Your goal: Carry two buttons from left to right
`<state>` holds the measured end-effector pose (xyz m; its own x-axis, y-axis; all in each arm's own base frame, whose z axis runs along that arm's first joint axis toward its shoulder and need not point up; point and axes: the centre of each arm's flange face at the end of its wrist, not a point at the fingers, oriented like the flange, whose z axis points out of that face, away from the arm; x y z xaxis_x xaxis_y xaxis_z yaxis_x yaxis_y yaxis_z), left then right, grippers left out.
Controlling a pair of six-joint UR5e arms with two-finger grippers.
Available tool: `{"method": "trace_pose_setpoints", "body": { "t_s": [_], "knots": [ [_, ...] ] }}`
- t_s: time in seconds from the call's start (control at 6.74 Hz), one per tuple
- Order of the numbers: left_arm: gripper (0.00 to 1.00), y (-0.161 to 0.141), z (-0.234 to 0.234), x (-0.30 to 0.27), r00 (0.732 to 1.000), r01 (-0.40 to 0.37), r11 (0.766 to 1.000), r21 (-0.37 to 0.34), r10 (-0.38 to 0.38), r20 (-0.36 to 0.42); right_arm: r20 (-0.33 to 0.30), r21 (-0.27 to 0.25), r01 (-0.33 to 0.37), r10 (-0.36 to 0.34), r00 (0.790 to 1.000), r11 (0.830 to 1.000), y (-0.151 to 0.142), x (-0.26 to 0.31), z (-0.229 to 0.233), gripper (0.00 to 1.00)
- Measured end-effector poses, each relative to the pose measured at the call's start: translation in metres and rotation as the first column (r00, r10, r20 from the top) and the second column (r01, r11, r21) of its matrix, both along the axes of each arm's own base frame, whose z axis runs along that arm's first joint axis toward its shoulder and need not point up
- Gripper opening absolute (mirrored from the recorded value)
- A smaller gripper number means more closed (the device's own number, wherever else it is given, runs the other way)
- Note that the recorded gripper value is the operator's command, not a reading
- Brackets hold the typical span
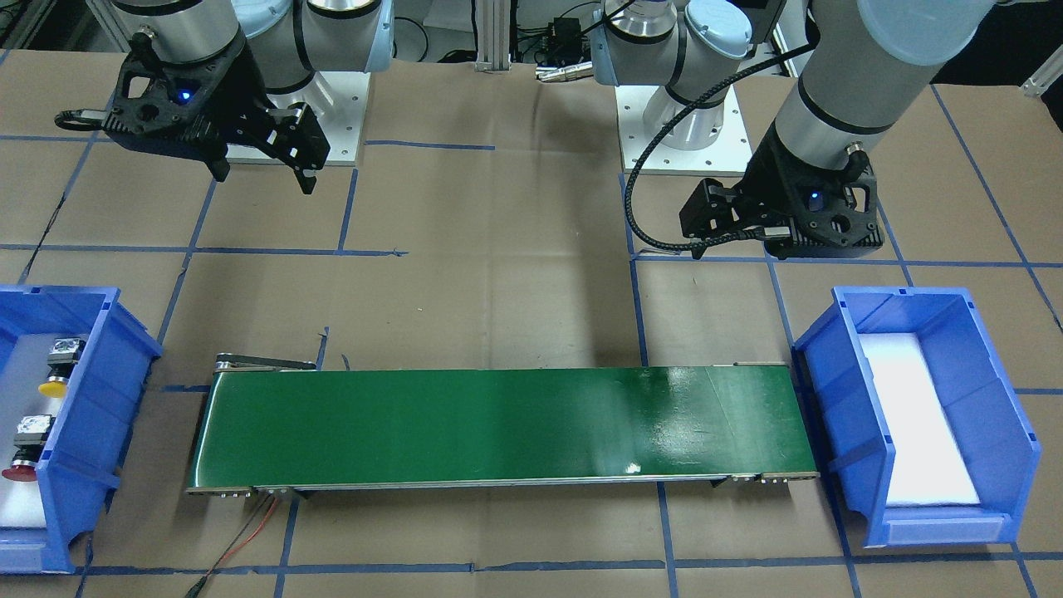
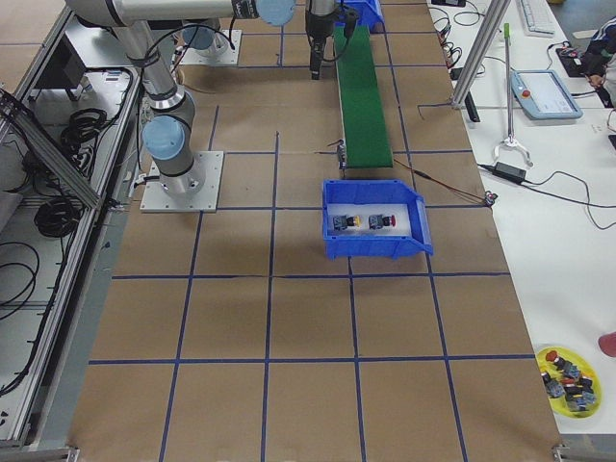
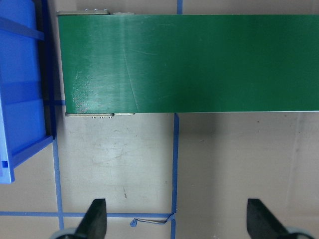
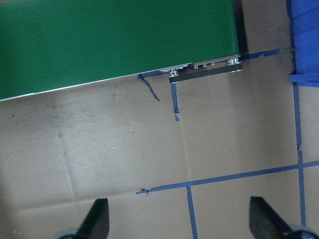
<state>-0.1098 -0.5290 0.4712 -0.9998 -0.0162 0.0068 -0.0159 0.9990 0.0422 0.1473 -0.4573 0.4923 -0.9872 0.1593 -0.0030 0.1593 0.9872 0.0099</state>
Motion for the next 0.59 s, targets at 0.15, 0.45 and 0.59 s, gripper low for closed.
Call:
{"method": "trace_pose_setpoints", "body": {
  "t_s": [0.15, 0.45, 0.59],
  "knots": [
    [1.00, 0.0000, 0.0000, 0.0000, 1.000, 0.000, 1.000, 0.000, 0.000, 0.000, -0.001, 0.001, 0.001, -0.001, 1.000, 1.000, 0.0000, -0.0001, -0.0004, 1.00],
    [1.00, 0.0000, 0.0000, 0.0000, 1.000, 0.000, 1.000, 0.000, 0.000, 0.000, -0.001, 0.003, 0.004, -0.004, 1.000, 1.000, 0.0000, -0.0001, -0.0012, 1.00],
    [1.00, 0.0000, 0.0000, 0.0000, 1.000, 0.000, 1.000, 0.000, 0.000, 0.000, 0.000, 0.005, 0.004, -0.004, 1.000, 1.000, -0.0001, 0.0000, -0.0019, 1.00]
  ]
}}
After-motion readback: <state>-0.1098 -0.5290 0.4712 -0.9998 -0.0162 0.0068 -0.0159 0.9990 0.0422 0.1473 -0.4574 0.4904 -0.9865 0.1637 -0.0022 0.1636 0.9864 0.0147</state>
